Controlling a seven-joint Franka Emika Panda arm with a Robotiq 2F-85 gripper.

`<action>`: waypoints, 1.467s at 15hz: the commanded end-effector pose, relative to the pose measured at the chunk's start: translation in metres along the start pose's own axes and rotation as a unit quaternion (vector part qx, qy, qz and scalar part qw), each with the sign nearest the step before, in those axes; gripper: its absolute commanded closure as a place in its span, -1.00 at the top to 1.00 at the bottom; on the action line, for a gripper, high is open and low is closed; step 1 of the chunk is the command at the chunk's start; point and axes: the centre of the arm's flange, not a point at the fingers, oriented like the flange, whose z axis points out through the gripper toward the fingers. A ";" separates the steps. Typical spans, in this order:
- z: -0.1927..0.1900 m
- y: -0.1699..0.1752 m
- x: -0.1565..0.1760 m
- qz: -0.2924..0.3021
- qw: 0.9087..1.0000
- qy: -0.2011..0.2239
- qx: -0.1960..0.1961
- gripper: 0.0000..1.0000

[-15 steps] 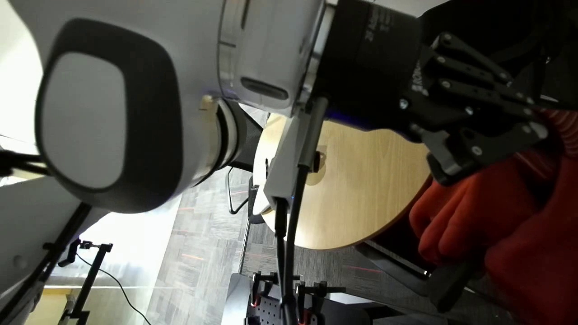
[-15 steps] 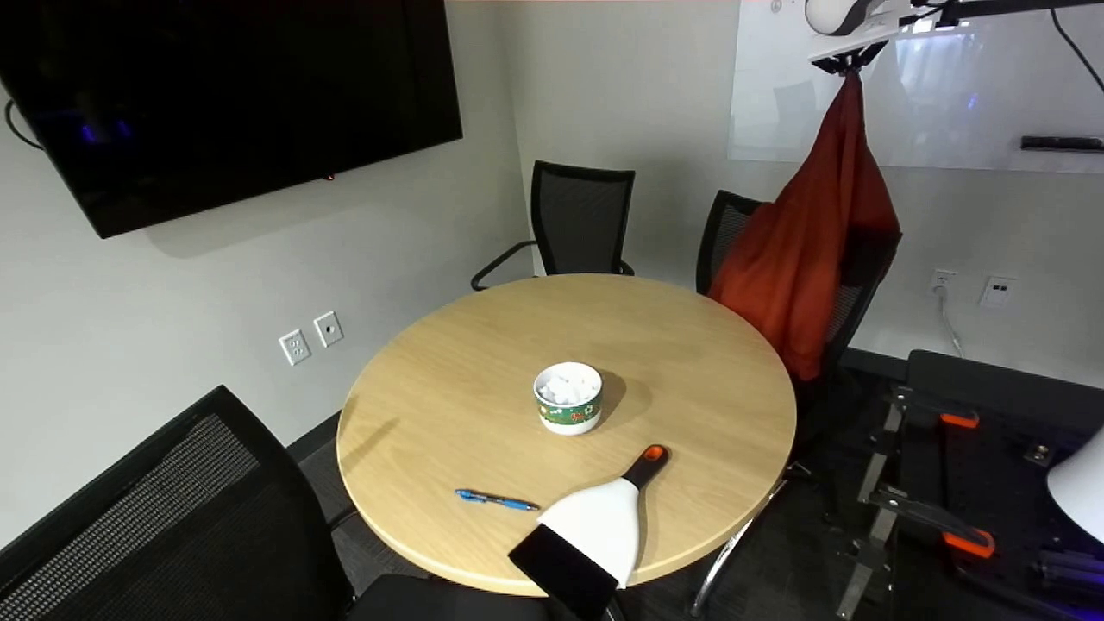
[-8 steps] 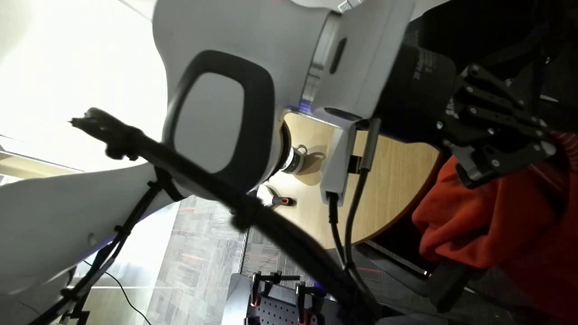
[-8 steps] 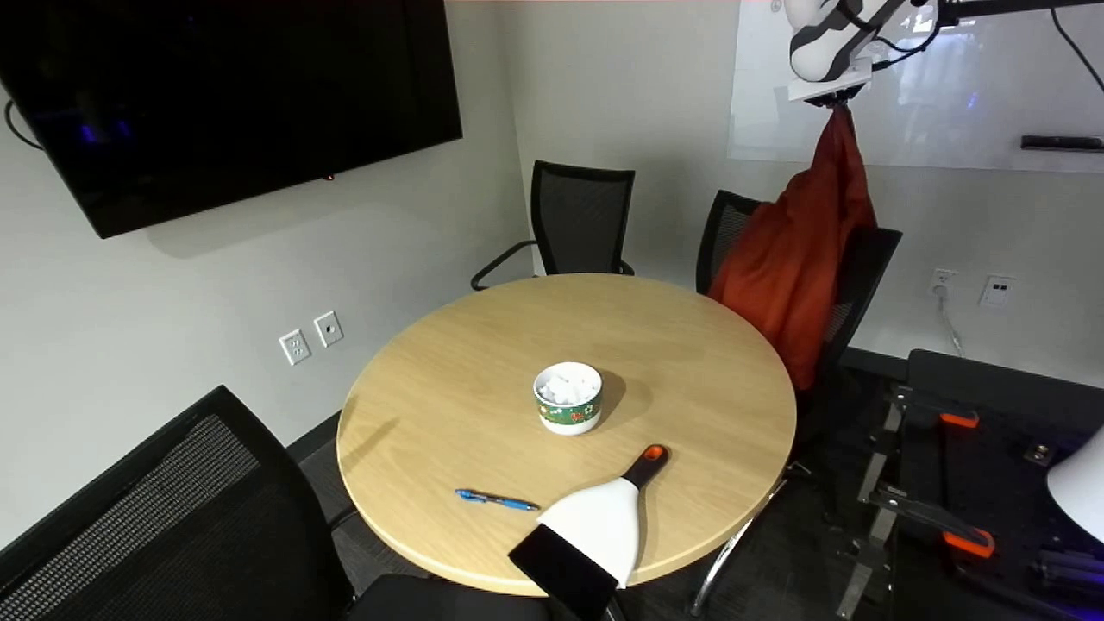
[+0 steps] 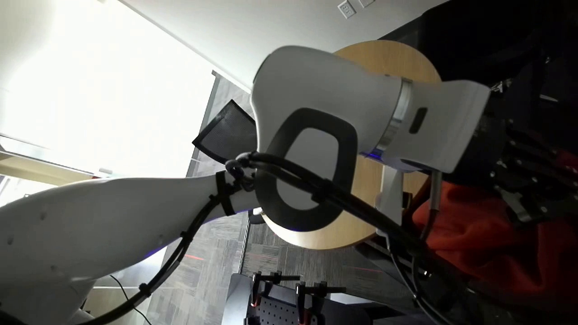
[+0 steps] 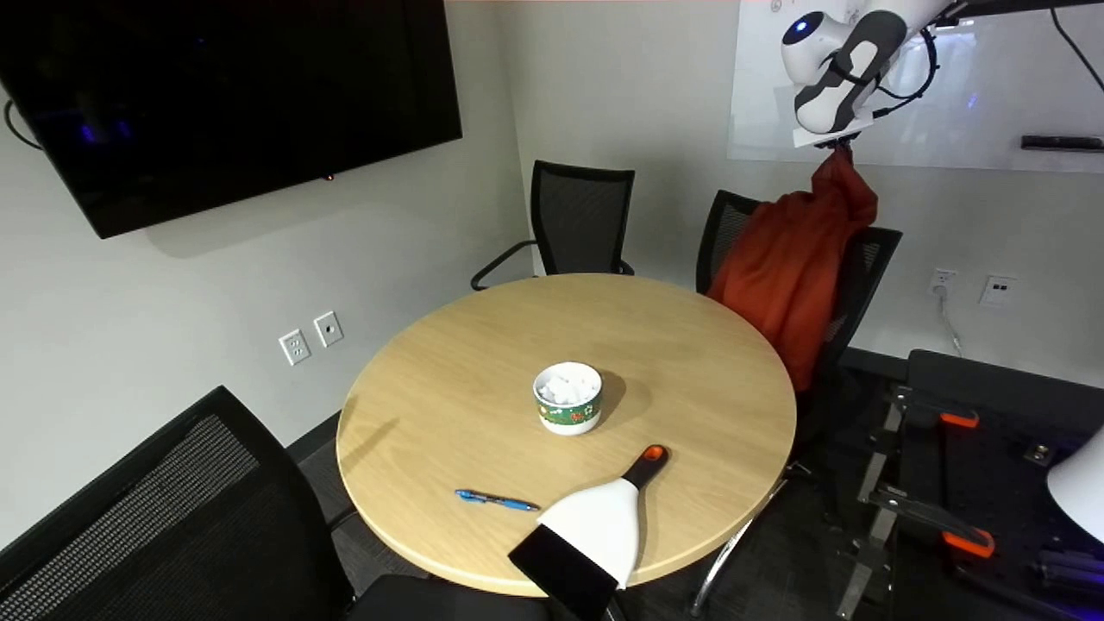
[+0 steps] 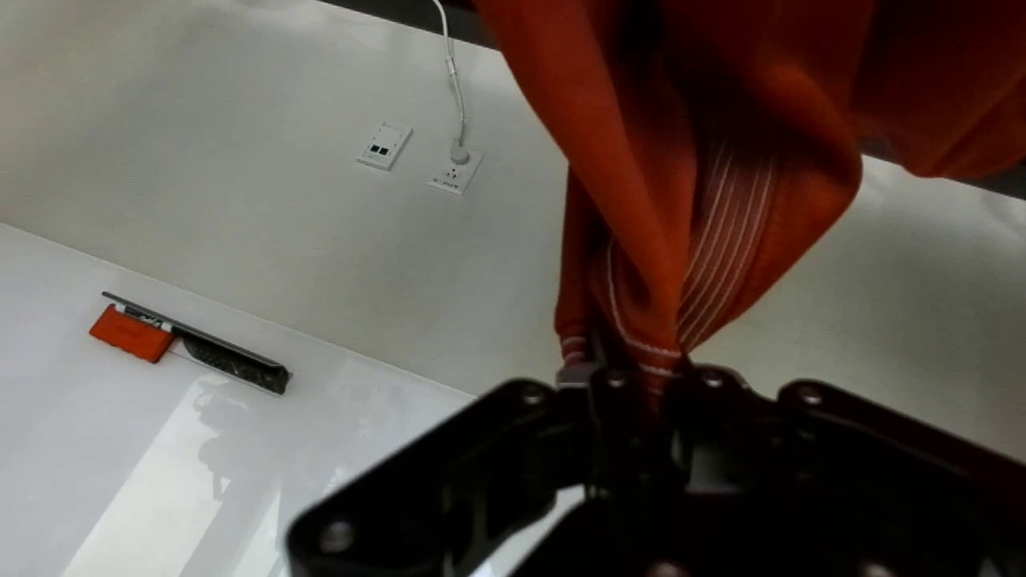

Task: Hang the cloth on the back of the chair

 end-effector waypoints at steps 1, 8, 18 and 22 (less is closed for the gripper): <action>-0.017 0.011 0.007 0.010 1.000 0.018 0.019 -0.15; -0.110 -0.015 0.018 -0.048 0.994 0.015 0.099 0.90; -0.274 -0.082 -0.042 -0.267 0.934 -0.062 0.227 1.00; -0.295 -0.091 -0.069 -0.363 0.895 -0.109 0.236 1.00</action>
